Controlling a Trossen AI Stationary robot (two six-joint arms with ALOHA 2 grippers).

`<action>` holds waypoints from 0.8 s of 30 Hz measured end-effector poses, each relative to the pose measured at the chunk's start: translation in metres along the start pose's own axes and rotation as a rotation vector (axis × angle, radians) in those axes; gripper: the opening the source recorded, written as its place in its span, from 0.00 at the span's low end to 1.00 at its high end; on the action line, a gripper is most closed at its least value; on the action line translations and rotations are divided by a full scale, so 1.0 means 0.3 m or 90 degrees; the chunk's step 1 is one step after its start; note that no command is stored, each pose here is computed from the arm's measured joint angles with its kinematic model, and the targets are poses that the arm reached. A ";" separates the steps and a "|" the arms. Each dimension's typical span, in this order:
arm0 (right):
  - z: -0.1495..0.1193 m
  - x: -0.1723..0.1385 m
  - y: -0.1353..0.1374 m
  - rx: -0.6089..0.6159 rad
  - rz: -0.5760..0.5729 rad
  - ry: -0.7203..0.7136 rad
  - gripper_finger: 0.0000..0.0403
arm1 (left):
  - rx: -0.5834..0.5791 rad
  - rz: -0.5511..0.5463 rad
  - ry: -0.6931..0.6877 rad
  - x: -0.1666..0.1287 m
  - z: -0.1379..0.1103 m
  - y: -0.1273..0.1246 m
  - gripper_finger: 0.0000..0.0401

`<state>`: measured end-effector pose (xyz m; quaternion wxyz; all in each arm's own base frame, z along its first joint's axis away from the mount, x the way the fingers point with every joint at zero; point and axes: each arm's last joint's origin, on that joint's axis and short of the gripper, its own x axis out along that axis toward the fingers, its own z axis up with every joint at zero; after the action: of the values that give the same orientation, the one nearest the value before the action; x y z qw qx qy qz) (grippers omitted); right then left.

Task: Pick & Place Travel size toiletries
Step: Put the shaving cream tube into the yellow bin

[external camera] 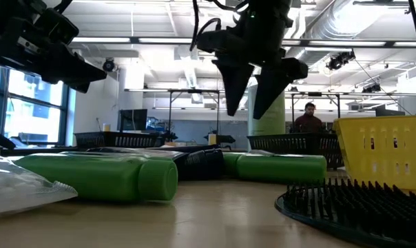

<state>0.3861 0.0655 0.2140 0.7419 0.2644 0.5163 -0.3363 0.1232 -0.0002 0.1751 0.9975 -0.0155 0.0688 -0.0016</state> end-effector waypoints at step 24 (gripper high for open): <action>-0.034 0.071 -0.022 0.149 -0.016 -0.024 0.54 | 0.000 -0.001 -0.001 0.000 0.000 0.000 0.00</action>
<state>0.3801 0.0642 0.1902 0.7112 0.3361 0.4631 -0.4084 0.1232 -0.0002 0.1752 0.9975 -0.0156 0.0684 -0.0022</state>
